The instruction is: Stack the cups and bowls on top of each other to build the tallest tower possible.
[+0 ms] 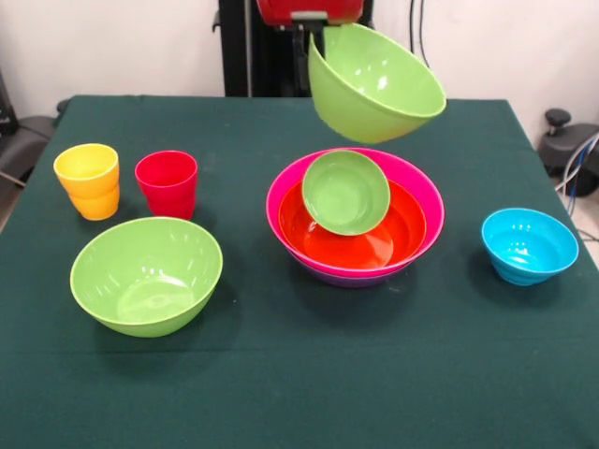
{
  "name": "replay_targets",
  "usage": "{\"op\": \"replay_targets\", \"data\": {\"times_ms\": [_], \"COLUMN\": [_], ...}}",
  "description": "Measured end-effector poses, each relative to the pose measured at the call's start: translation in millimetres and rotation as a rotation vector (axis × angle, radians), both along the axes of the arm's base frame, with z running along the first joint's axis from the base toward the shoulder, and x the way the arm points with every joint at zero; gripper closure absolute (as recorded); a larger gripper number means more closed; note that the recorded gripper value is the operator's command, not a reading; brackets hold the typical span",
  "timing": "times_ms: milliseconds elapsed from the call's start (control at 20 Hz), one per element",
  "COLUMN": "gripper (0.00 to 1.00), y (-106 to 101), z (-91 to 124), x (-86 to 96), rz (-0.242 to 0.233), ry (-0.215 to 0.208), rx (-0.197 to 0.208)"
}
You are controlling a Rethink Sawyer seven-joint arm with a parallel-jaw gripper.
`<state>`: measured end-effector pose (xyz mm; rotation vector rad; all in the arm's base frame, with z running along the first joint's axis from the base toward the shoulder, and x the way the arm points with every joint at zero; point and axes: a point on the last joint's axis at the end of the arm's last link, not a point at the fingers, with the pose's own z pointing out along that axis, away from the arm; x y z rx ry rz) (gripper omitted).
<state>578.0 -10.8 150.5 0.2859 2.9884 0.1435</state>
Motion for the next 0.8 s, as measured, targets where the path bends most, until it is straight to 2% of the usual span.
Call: {"op": "replay_targets", "data": {"times_ms": [250,400,450,800], "gripper": [1.0,1.0,1.0,1.0], "y": [7.0,9.9,11.3,12.7], "z": [-25.9,-42.8,-55.6,-87.4], "x": [0.4,0.1,-0.4,-5.7], "rz": [0.006,0.012,0.015,0.016], "ry": [0.023,0.025,0.024,0.027], "rx": [0.015,0.018,0.02,0.033]}}
